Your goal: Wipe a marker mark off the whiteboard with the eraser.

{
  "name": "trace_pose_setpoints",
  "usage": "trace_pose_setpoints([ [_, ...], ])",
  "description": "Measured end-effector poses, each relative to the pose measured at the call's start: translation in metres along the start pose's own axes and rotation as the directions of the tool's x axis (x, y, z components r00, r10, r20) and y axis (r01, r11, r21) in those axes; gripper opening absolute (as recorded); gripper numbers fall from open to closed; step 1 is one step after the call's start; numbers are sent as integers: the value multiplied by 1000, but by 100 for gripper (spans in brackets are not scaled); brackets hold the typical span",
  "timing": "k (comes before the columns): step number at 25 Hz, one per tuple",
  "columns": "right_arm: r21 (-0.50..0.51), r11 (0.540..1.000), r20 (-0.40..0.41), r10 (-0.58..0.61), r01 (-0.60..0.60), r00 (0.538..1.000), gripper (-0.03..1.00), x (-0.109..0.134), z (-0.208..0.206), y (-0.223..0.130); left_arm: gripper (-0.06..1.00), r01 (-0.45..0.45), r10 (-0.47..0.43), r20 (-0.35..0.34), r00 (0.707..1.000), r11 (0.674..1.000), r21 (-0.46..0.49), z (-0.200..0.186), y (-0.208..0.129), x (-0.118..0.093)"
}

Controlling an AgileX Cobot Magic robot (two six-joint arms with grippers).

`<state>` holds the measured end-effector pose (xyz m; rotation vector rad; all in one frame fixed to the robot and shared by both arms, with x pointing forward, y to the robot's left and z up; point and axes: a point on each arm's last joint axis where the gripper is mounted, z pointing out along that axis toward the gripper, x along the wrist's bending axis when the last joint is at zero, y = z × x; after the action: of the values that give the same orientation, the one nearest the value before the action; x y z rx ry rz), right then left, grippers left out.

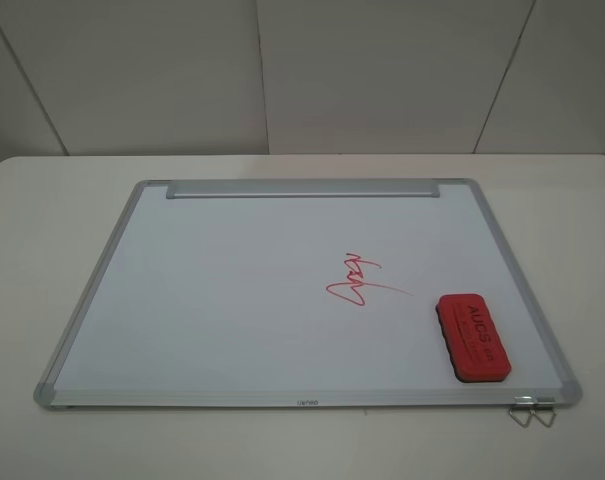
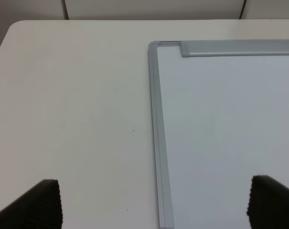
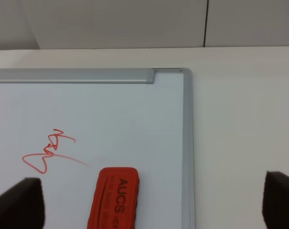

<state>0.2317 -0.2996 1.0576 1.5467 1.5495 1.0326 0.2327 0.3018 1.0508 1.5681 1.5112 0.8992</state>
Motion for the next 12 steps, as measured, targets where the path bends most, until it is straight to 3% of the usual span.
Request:
trace_pose_setpoints([
  [12, 0, 1000, 0, 0, 0, 1000, 82, 0, 0, 0, 77, 0, 0, 0, 1000, 1000, 0, 0, 0, 0],
])
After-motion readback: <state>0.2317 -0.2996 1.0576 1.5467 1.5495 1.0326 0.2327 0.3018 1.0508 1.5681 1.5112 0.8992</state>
